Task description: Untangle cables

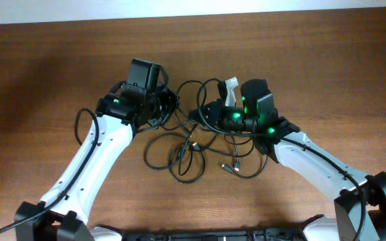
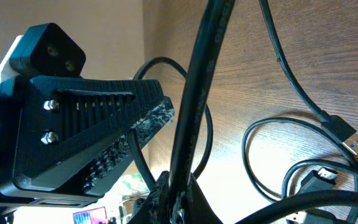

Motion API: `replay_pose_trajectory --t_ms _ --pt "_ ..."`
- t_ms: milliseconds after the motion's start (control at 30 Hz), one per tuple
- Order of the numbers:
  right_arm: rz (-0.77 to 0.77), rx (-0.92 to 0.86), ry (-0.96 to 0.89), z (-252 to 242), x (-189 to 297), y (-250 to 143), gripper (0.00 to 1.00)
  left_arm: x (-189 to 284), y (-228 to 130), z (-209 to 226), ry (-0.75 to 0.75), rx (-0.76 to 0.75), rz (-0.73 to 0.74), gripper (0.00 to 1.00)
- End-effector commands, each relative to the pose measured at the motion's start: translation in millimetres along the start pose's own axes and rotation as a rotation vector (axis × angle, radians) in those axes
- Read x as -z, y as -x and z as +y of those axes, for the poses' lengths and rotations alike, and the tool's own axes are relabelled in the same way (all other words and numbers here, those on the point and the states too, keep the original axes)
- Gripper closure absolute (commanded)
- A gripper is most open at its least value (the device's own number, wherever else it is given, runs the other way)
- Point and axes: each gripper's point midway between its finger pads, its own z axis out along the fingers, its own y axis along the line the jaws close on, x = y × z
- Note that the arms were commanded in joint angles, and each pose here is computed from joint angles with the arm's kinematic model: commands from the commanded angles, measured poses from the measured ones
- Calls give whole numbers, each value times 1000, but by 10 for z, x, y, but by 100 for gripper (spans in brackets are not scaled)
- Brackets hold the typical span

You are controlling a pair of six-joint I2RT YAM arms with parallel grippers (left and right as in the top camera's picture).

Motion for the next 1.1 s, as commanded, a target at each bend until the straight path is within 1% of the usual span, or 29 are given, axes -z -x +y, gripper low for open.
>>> replay_pose_trajectory --t_ms 0,67,100,167,200,233,267,300,333,367,400,433,533,667,767,933,1000,1067 --pt "29 44 30 135 -6 -98 96 -21 16 30 11 3 -11 85" --pt "32 45 30 139 -13 -111 96 -21 16 30 11 3 -11 96" --pt "32 45 30 139 -13 -111 96 -21 16 30 11 2 -11 100" --pt "28 45 28 135 -11 -101 95 -21 17 30 11 1 -12 100" --pt "28 57 29 135 -11 -101 89 -20 22 27 10 -7 -13 100" --pt "26 93 29 133 -10 -98 79 -15 37 18 4 -17 -15 100" --pt "25 139 29 132 -7 -94 72 -1 56 9 -1 -24 -17 100" --pt "28 185 24 116 -8 -102 68 13 89 6 -3 -28 -23 100" --pt "32 224 17 93 -8 -114 60 54 148 -16 -13 -47 -36 100" --pt "35 260 5 59 -8 -122 26 138 247 -60 -33 -86 -61 100" --pt "28 297 -23 -3 -7 -111 11 232 340 -101 -52 -117 -87 100" --pt "17 326 -62 -87 -4 -92 1 355 455 -148 -75 -146 -121 100" --pt "11 368 -136 -251 12 -83 1 813 763 -303 -151 -205 -239 100" --pt "30 393 -109 -202 7 -117 1 1195 906 -381 -207 -219 -328 100" --pt "93 399 -3 0 9 -251 1 1215 896 -381 -208 -234 -331 100" --pt "86 443 109 362 10 -321 2 1188 876 -392 -207 -238 -324 100" --pt "62 480 115 436 -61 -350 1 1190 876 -394 -208 -238 -324 100" --pt "14 486 61 395 -146 -332 2 1190 875 -395 -208 -238 -323 100"
